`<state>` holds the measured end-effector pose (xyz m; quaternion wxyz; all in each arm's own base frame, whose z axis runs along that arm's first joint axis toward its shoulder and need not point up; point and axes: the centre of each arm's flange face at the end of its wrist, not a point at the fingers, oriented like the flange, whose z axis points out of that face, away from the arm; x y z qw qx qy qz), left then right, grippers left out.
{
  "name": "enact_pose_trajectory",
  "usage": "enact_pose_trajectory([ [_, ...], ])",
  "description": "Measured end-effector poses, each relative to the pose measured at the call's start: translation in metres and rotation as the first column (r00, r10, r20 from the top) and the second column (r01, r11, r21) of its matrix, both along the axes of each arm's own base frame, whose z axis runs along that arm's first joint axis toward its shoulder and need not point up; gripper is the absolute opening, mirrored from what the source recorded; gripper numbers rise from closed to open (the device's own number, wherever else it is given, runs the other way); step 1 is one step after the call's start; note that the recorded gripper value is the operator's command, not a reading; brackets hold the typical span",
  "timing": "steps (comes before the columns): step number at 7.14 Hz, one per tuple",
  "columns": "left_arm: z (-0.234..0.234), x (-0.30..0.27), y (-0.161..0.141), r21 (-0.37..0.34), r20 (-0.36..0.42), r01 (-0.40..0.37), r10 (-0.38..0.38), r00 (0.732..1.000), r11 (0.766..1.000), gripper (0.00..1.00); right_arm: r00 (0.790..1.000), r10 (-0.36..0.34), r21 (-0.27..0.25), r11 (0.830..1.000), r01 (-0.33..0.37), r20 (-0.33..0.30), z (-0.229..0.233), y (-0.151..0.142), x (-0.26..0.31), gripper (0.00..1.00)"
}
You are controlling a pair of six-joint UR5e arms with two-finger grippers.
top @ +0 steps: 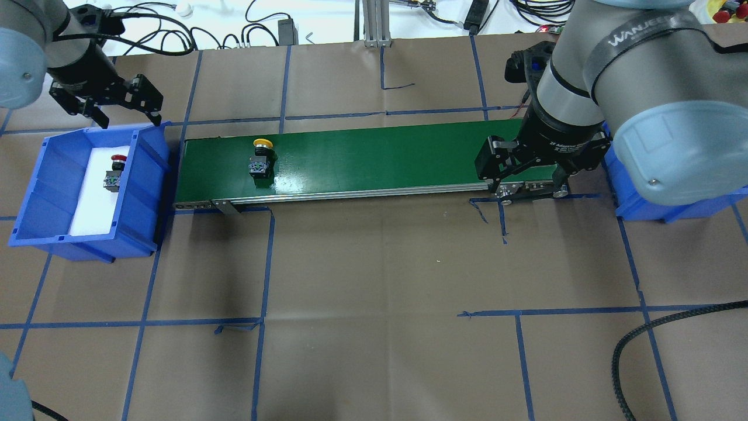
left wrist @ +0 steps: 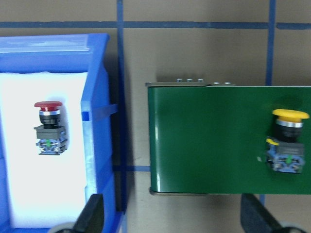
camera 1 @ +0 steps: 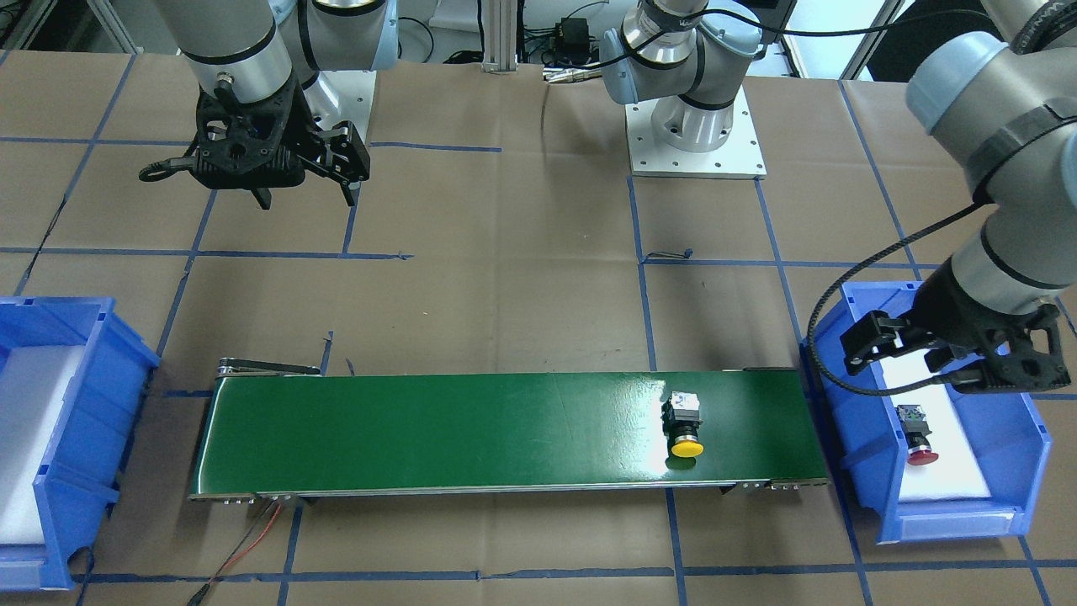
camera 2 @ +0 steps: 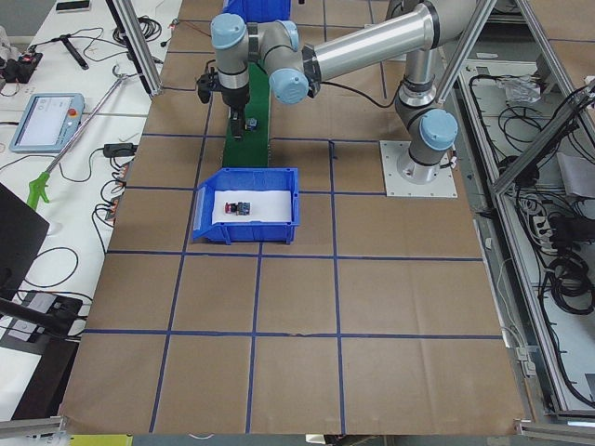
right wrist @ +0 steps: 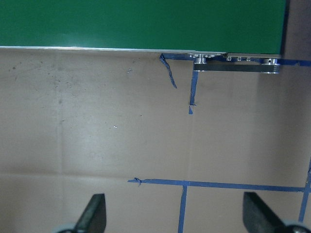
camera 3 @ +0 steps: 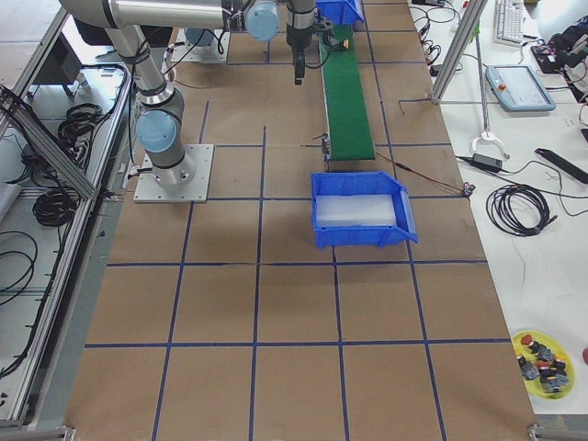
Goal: Transport two buttons from left to right
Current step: 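Return the left gripper to the bin and grasp the red-capped button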
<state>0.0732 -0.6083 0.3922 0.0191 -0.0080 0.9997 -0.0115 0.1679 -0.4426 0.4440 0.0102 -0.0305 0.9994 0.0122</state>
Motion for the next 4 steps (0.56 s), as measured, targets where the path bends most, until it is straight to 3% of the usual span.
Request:
enact_pose_trajectory([
  [2, -0.019, 0.068, 0.002, 0.016, -0.002, 0.02, -0.02, 1.0, 1.0, 1.0, 1.0, 0.0, 0.0, 1.0, 0.0, 0.0, 0.0, 0.0, 0.0, 1.0],
  [4, -0.032, 0.102, 0.001, 0.005, 0.011, 0.036, -0.036, 0.999, 0.999, 1.0, 1.0, 0.0, 0.0, 1.0, 0.0, 0.0, 0.0, 0.0, 0.0, 1.0],
])
